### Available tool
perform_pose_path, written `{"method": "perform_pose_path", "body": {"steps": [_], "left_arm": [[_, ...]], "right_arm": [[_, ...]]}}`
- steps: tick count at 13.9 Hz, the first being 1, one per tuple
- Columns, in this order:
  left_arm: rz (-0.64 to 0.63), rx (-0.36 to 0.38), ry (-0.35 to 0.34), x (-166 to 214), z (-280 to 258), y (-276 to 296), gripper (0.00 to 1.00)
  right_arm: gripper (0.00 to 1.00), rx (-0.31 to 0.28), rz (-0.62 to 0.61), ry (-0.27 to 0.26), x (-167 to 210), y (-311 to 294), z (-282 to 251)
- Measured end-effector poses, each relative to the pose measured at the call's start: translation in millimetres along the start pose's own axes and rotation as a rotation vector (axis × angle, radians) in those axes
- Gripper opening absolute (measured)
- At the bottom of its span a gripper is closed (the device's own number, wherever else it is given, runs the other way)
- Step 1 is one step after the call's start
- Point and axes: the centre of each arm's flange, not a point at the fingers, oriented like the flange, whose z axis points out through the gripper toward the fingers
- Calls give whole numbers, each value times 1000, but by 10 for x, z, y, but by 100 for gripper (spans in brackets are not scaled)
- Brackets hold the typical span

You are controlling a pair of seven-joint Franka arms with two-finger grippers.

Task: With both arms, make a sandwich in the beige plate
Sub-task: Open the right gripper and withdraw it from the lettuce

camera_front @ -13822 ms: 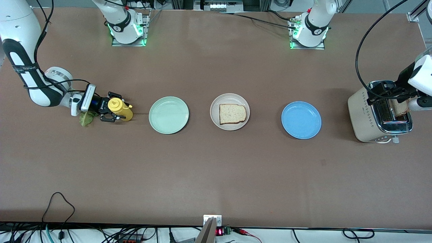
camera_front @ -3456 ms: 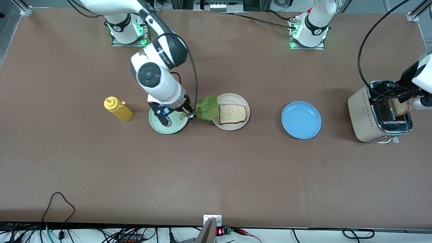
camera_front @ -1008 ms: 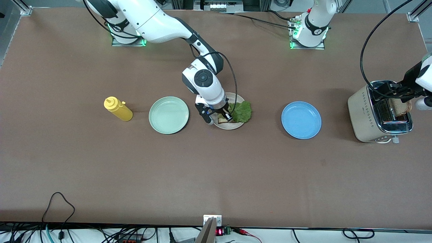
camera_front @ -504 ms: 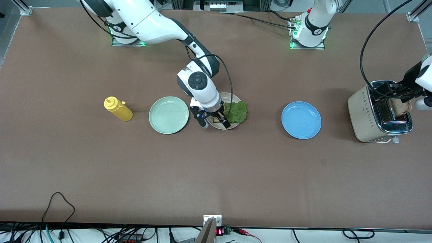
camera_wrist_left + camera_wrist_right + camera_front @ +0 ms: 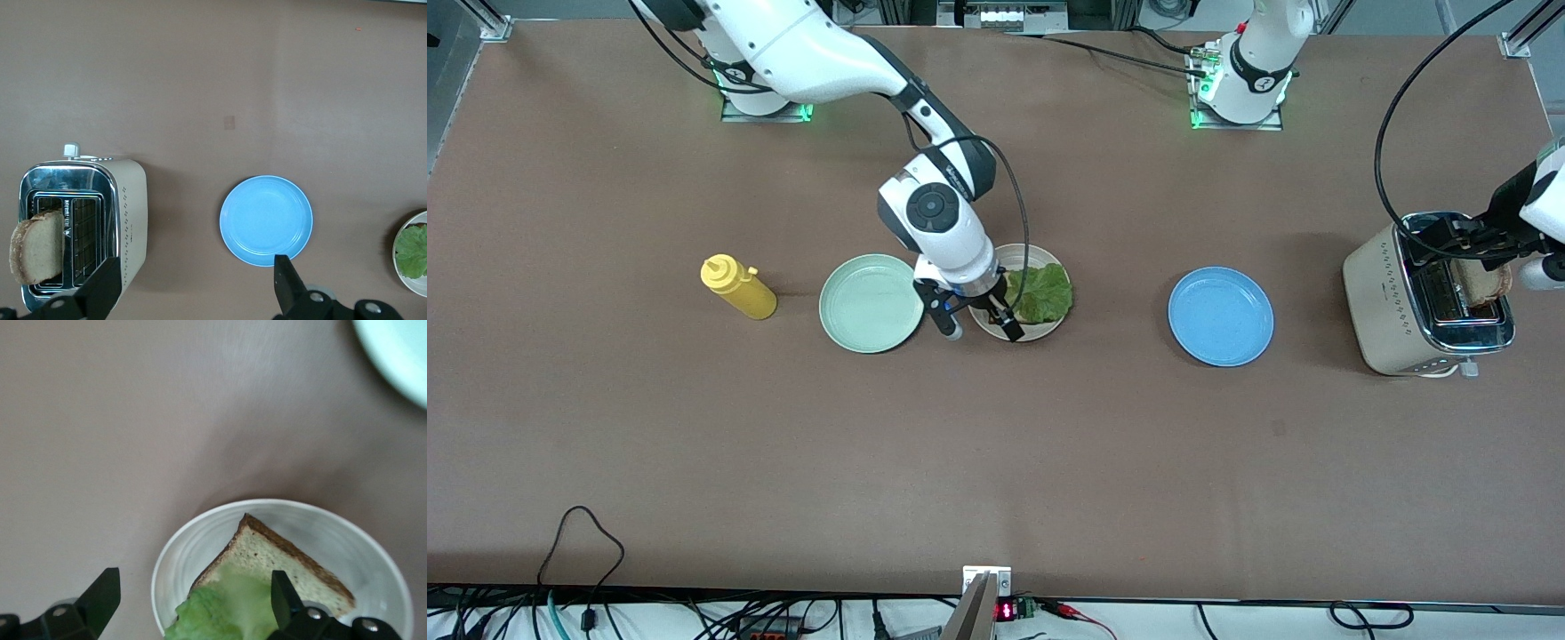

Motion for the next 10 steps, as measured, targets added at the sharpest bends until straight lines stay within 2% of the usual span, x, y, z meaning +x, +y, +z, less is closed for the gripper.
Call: {"method": "perform_pose_path", "body": {"steps": [3,7,10], "left_arm": [[5,0,-12,-13,15,26,100],[14,0,-49,10,196,75,100],[28,-1,-75,45,348,158,100]], "right_arm": [[100,-14,16,16,132,-59,-453],[100,-6,27,28,325,-80,-753],[100,-20,-49,49,696,-71,-1113]]}}
